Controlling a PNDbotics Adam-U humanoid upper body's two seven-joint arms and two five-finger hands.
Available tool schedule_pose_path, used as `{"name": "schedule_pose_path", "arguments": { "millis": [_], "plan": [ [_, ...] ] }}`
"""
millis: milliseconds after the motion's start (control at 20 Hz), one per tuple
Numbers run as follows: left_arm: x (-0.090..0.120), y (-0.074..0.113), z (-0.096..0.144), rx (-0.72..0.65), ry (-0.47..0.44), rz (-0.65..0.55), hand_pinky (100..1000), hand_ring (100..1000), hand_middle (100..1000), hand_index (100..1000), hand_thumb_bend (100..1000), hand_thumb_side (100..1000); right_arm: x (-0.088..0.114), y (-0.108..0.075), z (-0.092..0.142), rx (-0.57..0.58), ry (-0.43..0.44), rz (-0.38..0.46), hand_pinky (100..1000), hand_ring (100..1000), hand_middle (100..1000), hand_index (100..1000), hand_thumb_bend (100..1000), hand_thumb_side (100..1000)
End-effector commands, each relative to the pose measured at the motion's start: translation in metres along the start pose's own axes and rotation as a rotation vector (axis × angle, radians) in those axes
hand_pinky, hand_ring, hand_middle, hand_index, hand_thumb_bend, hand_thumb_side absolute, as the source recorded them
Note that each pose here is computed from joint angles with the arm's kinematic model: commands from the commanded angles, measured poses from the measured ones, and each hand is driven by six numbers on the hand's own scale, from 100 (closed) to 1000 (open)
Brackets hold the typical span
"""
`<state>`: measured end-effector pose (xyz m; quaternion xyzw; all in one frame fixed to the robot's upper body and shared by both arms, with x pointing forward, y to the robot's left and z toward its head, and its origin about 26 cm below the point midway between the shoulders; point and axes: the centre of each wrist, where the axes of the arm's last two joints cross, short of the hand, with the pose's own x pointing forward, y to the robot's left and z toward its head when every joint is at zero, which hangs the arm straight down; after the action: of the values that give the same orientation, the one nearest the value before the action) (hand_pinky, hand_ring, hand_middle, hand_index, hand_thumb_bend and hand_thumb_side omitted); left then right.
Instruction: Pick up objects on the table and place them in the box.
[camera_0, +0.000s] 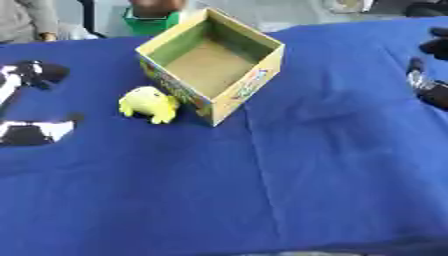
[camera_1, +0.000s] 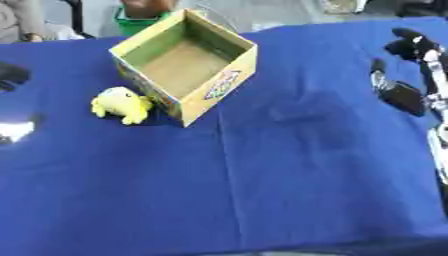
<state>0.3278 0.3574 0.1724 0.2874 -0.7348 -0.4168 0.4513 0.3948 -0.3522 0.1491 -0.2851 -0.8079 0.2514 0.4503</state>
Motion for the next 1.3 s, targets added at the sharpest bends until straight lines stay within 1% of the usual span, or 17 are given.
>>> {"name": "schedule_pose_path", "arguments": {
  "millis": [50, 400, 750, 1100, 1300],
  "plan": [
    [0.003, 0.017, -0.005, -0.024, -0.025, -0.064, 731, 752, 710, 814, 433, 100, 0.006, -0.011, -0.007, -0.014, -0.028, 0.022, 851, 794, 699, 916, 100, 230],
    [0.006, 0.022, -0.020, -0.106, -0.073, -0.101, 734, 749, 709, 814, 421, 100, 0.006, -0.010, -0.007, -0.008, -0.028, 0.021, 851, 794, 700, 917, 100, 230],
    [0.004, 0.018, -0.036, -0.221, -0.101, -0.103, 734, 742, 706, 813, 408, 100, 0.005, -0.008, -0.007, -0.004, -0.027, 0.018, 851, 794, 700, 917, 100, 221],
    [-0.005, 0.009, -0.056, -0.265, -0.057, -0.129, 738, 748, 721, 818, 409, 100, 0.005, -0.006, -0.006, 0.005, -0.027, 0.015, 851, 794, 700, 918, 100, 229],
    [-0.010, -0.002, -0.072, -0.270, -0.029, -0.161, 742, 750, 728, 822, 405, 100, 0.005, -0.005, -0.006, 0.009, -0.027, 0.013, 851, 794, 700, 917, 100, 229]
  ]
}}
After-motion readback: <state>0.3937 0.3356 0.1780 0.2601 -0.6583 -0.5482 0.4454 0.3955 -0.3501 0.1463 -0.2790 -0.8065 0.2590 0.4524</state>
